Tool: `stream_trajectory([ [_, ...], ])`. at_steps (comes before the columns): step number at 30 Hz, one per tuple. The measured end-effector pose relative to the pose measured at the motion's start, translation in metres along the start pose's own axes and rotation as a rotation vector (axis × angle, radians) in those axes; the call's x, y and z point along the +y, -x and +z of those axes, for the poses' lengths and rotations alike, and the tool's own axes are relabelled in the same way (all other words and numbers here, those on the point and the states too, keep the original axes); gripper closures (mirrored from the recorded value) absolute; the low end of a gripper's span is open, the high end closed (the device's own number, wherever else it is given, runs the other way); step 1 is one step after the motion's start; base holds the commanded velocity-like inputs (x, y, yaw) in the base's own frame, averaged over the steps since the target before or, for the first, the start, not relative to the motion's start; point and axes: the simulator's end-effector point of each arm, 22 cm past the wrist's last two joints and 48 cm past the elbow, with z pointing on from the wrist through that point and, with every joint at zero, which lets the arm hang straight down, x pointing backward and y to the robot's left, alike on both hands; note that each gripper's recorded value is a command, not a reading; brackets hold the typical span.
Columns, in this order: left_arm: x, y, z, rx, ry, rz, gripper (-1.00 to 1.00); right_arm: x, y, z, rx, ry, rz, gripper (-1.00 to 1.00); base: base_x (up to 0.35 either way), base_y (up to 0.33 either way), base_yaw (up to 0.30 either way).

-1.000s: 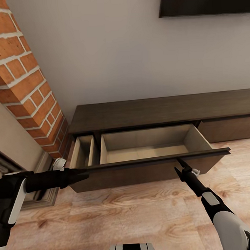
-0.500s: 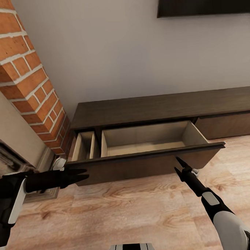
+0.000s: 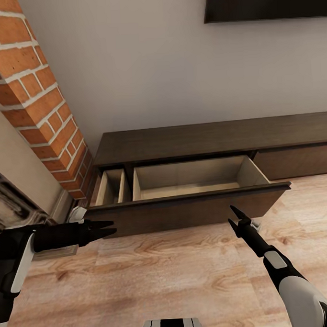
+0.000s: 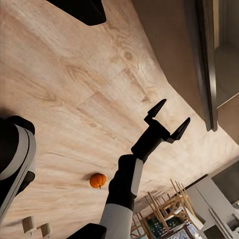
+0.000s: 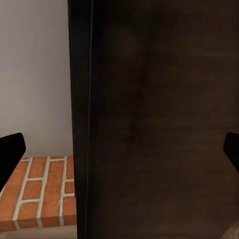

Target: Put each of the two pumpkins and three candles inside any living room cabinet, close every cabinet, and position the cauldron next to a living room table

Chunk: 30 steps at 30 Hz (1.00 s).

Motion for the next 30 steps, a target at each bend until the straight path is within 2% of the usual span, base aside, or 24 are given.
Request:
stream_trajectory([
  [14,-0.022,0.014,-0.009,-0.021,0.0,0.047,-1.0,0.034,0.004,0.001,-0.005,0.046,-0.017,-1.0,0.0,0.0,0.0],
  [18,-0.029,0.018,-0.012,-0.027,-0.001,0.061,-1.0,0.032,0.003,0.002,-0.003,0.005,-0.021,-1.0,0.0,0.0,0.0],
  [26,-0.043,0.027,-0.019,-0.041,-0.001,0.091,-1.0,0.046,-0.001,0.004,0.005,0.002,-0.03,-1.0,0.0,0.0,0.0],
  [30,-0.048,0.033,-0.021,-0.042,0.0,0.094,-1.0,0.048,-0.001,0.005,0.005,-0.029,-0.028,-1.0,0.0,0.0,0.0],
])
